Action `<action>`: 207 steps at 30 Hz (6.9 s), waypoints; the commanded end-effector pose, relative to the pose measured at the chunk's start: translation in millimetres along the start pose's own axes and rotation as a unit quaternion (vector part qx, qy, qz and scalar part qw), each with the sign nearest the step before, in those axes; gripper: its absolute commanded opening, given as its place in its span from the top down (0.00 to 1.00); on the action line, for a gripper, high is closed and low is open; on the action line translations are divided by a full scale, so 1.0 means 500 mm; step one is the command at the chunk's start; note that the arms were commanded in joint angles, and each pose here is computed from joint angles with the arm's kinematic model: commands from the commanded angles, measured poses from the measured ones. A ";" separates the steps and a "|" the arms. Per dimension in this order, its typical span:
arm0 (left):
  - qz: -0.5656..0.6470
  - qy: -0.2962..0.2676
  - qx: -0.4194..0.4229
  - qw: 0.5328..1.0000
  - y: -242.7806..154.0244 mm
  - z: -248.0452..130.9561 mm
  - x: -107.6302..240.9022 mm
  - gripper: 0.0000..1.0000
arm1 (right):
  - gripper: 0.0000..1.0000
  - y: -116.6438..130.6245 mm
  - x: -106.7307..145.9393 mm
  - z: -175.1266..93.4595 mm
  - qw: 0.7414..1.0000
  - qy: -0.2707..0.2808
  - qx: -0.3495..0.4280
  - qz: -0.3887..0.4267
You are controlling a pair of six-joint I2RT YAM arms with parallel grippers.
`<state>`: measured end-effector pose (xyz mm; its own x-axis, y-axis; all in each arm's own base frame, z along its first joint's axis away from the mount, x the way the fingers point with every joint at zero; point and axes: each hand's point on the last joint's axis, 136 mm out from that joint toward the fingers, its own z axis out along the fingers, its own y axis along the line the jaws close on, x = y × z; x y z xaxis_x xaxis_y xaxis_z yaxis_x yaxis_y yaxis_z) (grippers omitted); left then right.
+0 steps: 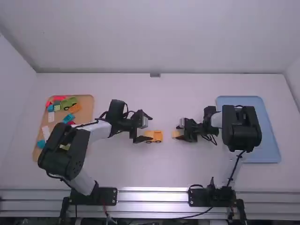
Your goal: Assemble lego blocks to make yellow taxi
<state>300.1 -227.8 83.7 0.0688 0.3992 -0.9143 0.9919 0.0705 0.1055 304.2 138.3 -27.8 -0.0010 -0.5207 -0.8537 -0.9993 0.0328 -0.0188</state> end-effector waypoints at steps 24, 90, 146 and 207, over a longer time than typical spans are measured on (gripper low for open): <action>-0.054 0.012 0.013 0.998 -0.040 0.053 0.136 0.01 | 0.83 0.033 -0.115 -0.019 0.994 -0.059 -0.090 0.005; -0.037 0.080 -0.012 0.996 0.000 0.099 0.178 0.57 | 0.94 0.039 -0.193 0.091 0.999 0.008 -0.009 0.032; -0.035 0.081 0.030 0.996 -0.041 0.097 0.186 0.67 | 0.69 0.050 -0.150 0.132 0.993 0.115 0.010 -0.006; -0.035 0.081 0.027 0.996 -0.037 0.095 0.188 0.70 | 1.00 0.064 -0.171 0.110 0.999 0.029 -0.010 0.020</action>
<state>298.6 -236.4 -16.9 0.0101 0.5352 -0.8447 0.9973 0.0558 0.0473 275.8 233.7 29.5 0.0535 -0.4998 -0.8645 -0.9985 -0.0359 -0.0411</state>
